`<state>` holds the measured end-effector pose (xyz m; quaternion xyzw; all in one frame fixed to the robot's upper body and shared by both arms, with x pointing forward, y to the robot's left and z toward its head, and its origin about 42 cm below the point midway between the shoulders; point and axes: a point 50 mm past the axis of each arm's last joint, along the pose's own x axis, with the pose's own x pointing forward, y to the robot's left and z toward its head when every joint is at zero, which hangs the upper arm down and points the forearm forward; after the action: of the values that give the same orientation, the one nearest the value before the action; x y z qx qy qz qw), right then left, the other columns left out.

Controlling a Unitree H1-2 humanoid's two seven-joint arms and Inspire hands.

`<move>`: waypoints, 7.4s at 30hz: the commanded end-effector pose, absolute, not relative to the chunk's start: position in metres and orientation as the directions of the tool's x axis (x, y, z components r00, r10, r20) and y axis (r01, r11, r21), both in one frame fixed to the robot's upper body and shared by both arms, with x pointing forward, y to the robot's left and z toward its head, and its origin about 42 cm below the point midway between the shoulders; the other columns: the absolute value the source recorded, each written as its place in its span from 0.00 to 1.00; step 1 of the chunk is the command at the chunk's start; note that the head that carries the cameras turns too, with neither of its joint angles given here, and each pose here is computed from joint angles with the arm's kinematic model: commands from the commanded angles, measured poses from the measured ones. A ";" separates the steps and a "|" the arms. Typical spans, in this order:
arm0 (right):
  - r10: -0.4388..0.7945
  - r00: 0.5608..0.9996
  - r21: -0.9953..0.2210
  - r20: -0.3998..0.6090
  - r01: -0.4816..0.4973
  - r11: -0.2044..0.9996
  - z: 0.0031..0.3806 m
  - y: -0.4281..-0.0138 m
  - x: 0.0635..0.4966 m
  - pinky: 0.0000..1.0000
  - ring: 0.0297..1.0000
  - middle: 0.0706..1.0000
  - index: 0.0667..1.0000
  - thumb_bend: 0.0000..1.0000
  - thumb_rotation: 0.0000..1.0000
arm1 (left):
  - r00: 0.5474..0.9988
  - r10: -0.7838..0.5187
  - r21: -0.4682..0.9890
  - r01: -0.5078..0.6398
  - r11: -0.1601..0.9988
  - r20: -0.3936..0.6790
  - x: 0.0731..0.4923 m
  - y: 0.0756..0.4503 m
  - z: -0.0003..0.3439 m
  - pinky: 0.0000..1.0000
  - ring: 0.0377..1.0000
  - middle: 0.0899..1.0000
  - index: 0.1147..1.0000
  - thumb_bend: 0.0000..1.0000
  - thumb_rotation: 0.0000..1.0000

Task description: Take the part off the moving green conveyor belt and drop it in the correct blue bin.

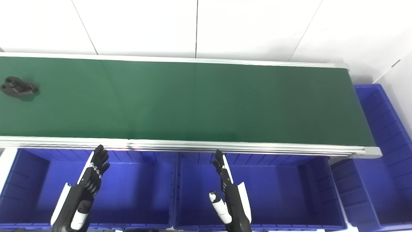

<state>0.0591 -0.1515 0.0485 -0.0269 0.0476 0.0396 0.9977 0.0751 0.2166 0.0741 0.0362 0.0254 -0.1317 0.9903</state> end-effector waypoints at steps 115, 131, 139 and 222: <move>0.159 0.920 -0.458 0.358 0.025 0.889 0.144 -0.186 0.207 0.87 0.93 0.96 0.97 0.98 0.67 | 0.955 -0.294 0.062 0.295 0.953 -0.031 0.111 0.177 0.023 0.89 0.96 0.98 1.00 0.96 0.90; 0.255 0.938 -0.668 0.237 -0.033 0.744 0.207 -0.134 0.340 0.93 0.92 0.90 0.92 1.00 0.70 | 0.954 -0.298 0.071 0.299 0.952 -0.028 0.117 0.173 0.021 0.88 0.95 0.95 1.00 0.97 0.90; 0.287 0.950 -0.763 0.121 -0.095 0.639 0.198 -0.100 0.403 1.00 0.92 0.91 0.92 1.00 0.73 | 0.954 -0.298 0.070 0.299 0.952 -0.025 0.117 0.167 0.021 0.88 0.96 0.96 1.00 0.97 0.89; 0.358 0.896 -0.965 -0.263 -0.242 -0.105 0.078 -0.029 0.404 0.10 0.15 0.42 0.44 0.53 0.00 | 0.959 -0.281 0.002 0.281 0.960 0.023 0.071 0.130 0.056 0.87 0.95 0.97 1.00 0.99 0.91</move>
<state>0.4156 -0.0098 0.1104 -0.6959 -0.1135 0.2019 0.6798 0.0696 0.1296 0.0446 0.0120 0.0200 -0.1461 0.9890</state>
